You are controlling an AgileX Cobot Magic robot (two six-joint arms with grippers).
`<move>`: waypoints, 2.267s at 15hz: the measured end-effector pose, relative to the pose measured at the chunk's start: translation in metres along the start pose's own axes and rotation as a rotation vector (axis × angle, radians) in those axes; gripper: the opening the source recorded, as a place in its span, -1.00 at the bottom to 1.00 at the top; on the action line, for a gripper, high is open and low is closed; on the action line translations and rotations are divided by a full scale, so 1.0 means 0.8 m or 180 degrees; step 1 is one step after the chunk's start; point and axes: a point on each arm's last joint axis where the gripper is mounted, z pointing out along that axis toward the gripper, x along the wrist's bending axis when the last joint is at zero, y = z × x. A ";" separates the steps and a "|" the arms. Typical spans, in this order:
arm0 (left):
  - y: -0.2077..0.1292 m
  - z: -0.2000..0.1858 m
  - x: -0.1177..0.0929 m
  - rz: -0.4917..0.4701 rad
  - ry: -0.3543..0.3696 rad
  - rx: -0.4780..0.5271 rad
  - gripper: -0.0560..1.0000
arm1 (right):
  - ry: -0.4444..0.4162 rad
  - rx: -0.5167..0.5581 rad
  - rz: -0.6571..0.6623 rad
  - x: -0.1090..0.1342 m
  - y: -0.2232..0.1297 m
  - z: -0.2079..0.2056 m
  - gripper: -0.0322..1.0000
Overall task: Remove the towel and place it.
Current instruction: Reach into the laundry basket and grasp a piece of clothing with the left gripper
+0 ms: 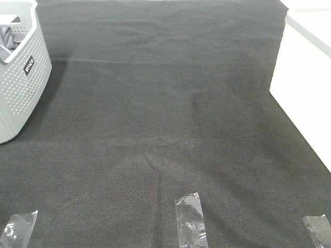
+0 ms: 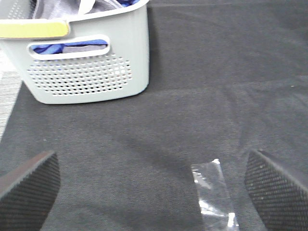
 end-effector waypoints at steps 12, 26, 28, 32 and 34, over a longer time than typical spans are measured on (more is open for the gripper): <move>0.004 0.007 -0.006 -0.0027 0.0055 0.0119 0.98 | 0.0000 0.0000 0.0000 0.000 0.000 0.000 0.31; 0.000 0.000 -0.001 0.0064 0.0043 0.0007 0.98 | 0.0000 0.0000 0.0000 0.000 0.000 0.000 0.31; 0.000 0.000 -0.001 0.0059 0.0046 0.0004 0.99 | 0.0000 0.0000 0.0000 0.000 0.000 0.000 0.31; 0.014 -0.008 0.000 0.0279 0.0077 -0.0033 0.99 | 0.0000 0.0000 0.0000 0.000 0.000 0.000 0.31; 0.039 -0.014 0.003 0.0569 0.0147 0.0037 0.99 | 0.0000 0.0000 0.0000 0.000 0.000 0.000 0.31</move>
